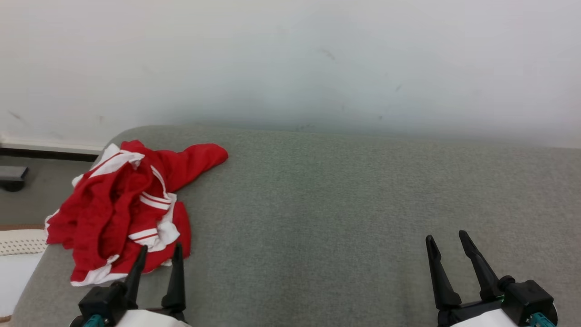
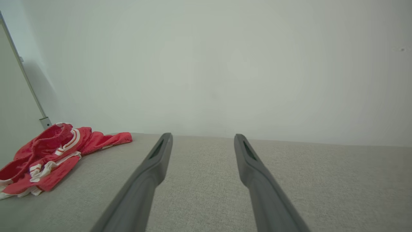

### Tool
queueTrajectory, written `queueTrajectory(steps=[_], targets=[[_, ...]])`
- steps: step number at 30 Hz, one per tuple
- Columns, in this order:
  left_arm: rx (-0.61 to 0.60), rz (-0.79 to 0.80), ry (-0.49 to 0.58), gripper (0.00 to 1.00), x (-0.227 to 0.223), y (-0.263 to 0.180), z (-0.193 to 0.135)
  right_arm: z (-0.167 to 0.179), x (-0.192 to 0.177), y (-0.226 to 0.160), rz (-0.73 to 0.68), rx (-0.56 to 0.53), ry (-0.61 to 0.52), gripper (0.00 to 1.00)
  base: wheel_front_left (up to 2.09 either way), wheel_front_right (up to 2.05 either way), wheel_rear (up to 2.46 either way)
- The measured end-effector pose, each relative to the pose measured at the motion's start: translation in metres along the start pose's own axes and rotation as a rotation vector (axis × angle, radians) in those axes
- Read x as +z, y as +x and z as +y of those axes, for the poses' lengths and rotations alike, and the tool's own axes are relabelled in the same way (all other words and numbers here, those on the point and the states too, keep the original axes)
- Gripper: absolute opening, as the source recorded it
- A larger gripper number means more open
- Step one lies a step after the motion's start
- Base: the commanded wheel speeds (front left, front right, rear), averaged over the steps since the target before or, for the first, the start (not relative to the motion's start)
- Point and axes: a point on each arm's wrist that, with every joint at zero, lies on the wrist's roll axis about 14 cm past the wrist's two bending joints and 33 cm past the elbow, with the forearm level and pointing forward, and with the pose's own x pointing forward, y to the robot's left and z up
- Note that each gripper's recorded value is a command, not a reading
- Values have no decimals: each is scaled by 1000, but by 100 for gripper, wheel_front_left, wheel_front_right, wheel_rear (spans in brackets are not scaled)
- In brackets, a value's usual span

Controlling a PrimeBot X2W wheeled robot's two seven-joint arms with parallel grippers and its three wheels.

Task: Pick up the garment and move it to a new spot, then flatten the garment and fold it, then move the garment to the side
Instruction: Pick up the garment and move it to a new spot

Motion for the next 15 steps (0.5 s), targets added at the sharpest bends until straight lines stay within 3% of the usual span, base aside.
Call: queueTrajectory(steps=[15], targets=[[198,-11,21,100,8,-43,62,65,-22,26,56,198,40,100,0,0,0]])
